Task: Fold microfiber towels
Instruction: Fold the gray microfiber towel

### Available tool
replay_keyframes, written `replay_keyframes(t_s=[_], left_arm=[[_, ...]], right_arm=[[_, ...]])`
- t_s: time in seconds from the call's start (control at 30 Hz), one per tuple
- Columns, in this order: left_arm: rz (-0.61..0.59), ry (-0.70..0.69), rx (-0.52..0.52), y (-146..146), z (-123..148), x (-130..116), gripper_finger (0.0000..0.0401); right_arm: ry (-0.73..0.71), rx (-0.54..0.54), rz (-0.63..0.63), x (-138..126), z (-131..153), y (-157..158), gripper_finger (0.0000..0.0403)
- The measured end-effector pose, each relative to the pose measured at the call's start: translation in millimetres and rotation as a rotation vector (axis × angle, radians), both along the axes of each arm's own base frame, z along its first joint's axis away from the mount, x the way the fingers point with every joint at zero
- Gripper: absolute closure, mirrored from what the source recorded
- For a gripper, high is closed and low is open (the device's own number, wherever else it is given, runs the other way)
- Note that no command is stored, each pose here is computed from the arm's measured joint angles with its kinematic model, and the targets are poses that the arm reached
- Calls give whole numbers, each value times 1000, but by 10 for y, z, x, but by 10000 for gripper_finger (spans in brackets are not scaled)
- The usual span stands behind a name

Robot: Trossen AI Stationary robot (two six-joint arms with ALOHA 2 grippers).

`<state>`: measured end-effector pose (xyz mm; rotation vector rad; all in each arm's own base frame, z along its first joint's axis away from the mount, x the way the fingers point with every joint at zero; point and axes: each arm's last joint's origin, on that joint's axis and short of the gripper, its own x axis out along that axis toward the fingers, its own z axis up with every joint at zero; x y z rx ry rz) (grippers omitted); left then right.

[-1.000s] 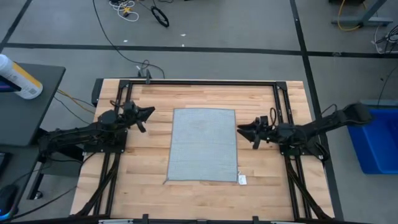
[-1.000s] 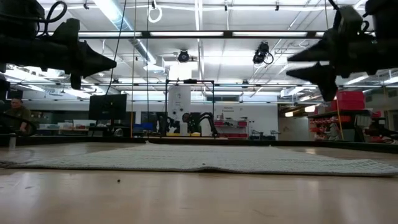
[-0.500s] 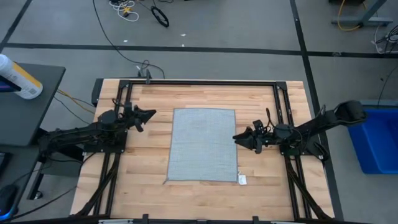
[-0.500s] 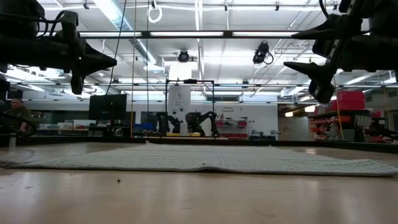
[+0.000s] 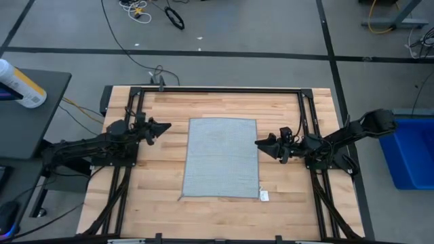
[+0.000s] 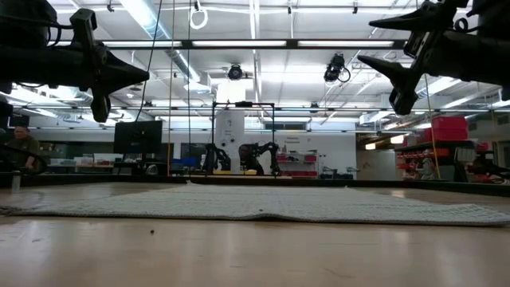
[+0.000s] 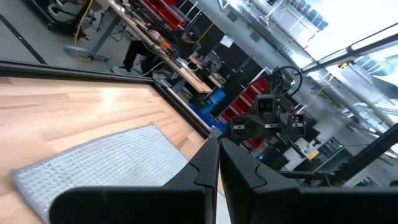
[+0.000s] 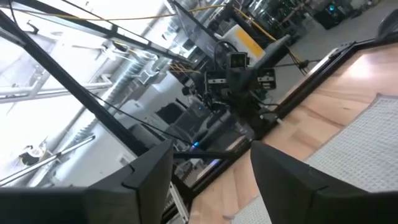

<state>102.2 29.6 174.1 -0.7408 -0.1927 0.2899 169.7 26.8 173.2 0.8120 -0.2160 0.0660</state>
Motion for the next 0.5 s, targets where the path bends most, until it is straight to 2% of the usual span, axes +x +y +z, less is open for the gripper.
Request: replay_keyframes(t_s=[0.23,0.37,0.5], left_arm=[[-56,-34,0,-16,31,2,383],[-49,-49,-46,-13,31,1,383],[-57,-61,-88,-14,29,2,383]], right_arm=[[-51,10,2,-12,48,-2,211],[-134,18,-26,-38,127,-14,225],[-206,-21,-46,-66,194,-20,241]])
